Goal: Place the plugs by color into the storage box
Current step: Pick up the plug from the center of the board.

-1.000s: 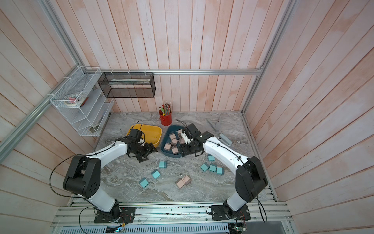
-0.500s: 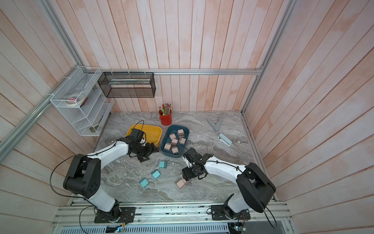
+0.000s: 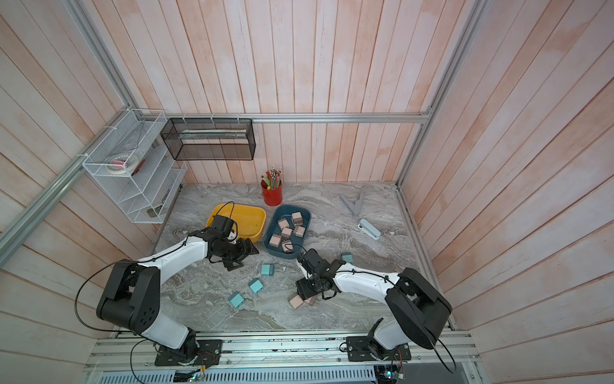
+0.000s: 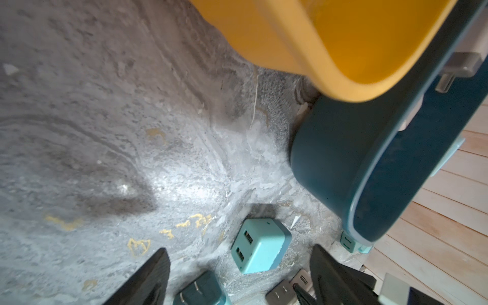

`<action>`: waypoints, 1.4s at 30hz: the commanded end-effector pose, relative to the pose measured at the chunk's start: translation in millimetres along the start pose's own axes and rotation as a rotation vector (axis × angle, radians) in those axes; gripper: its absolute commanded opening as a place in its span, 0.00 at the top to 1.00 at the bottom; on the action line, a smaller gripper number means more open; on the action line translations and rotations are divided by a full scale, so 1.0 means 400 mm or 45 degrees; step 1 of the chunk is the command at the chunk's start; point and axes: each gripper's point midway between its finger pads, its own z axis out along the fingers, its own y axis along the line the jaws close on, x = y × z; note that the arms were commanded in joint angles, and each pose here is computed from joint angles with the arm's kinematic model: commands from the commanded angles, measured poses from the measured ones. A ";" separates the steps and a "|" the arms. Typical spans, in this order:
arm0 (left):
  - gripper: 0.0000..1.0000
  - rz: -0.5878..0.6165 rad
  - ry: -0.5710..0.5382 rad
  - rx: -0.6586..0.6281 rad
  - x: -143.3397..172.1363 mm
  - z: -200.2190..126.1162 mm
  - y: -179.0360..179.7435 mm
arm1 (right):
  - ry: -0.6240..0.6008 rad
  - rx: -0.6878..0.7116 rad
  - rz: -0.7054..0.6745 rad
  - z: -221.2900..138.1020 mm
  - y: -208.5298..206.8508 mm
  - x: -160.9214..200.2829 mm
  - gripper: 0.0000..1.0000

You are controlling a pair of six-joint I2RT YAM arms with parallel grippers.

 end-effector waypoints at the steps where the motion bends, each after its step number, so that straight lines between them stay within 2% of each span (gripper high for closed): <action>1: 0.15 0.016 -0.011 0.006 0.005 -0.008 -0.001 | 0.113 0.096 0.056 -0.012 -0.042 0.083 0.29; 6: 0.15 0.017 -0.006 0.010 0.008 -0.004 0.001 | 0.004 0.108 0.084 -0.076 -0.033 0.032 0.25; 10: 0.15 0.016 -0.003 0.017 0.008 -0.002 -0.002 | 0.007 0.119 0.103 -0.090 -0.018 0.025 0.24; 19: 0.15 0.016 0.000 0.020 0.011 -0.004 -0.005 | 0.070 0.069 0.186 -0.086 0.048 0.087 0.24; 29: 0.15 0.034 0.029 -0.001 0.028 -0.001 0.002 | 0.148 0.128 0.338 -0.061 0.030 0.187 0.26; 37: 0.15 0.038 0.040 0.001 0.028 0.008 0.005 | 0.182 0.171 0.337 -0.052 0.010 0.217 0.26; 42: 0.15 0.054 0.045 -0.001 0.026 0.009 0.001 | 0.167 0.224 0.312 -0.034 0.008 0.186 0.26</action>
